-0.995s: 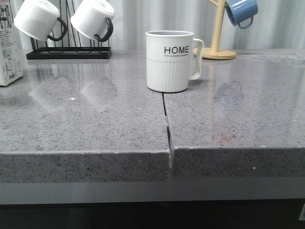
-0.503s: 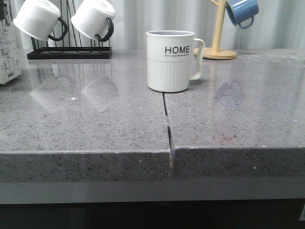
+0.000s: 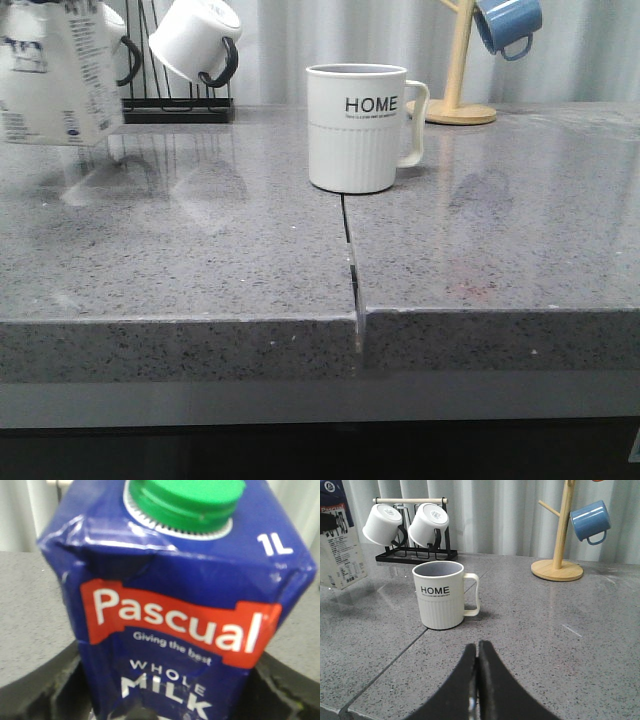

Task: Place milk next to cup
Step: 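Lift the milk carton and carry it toward the HOME mug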

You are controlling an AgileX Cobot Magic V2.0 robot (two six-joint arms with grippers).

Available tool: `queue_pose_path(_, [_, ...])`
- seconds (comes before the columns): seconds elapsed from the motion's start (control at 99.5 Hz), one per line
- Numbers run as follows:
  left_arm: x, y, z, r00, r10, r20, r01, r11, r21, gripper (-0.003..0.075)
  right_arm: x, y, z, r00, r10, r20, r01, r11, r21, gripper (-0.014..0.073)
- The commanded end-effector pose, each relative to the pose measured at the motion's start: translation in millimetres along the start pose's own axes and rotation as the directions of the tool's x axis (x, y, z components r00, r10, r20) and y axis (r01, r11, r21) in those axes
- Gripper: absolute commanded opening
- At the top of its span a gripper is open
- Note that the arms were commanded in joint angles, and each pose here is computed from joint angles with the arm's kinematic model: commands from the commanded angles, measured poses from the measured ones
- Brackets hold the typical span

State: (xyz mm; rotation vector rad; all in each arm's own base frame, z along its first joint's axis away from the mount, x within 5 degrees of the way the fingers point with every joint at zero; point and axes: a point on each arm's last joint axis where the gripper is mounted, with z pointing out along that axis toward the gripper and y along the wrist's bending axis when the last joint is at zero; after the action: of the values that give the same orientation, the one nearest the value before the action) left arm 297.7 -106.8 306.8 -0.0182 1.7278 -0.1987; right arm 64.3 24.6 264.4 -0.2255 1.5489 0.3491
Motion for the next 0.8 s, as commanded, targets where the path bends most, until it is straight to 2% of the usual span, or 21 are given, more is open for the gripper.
queue_pose_path(0.0, [-25, -14, -11, 0.99, -0.013, 0.138, 0.018, 0.999, -0.035, 0.0179, -15, 1, -1, 0.996, -0.006, 0.092, 0.007, 1.0, -0.008, -0.0069])
queue_pose_path(0.322, [-16, -72, 1, 0.99, -0.077, 0.114, 0.073, 0.996, 0.044, 0.0179, -15, 1, -1, 0.996, -0.006, 0.092, 0.007, 1.0, -0.008, -0.0069])
queue_pose_path(0.603, [-5, -107, 5, 0.992, -0.098, 0.08, 0.091, 0.991, 0.097, 0.0179, -15, 1, -1, 0.996, -0.006, 0.092, 0.007, 1.0, -0.008, -0.0069])
queue_pose_path(0.794, [9, -116, 7, 0.994, -0.098, 0.04, 0.093, 0.99, 0.104, 0.0179, -15, 1, -1, 0.996, -0.006, 0.092, 0.007, 1.0, -0.008, -0.0069])
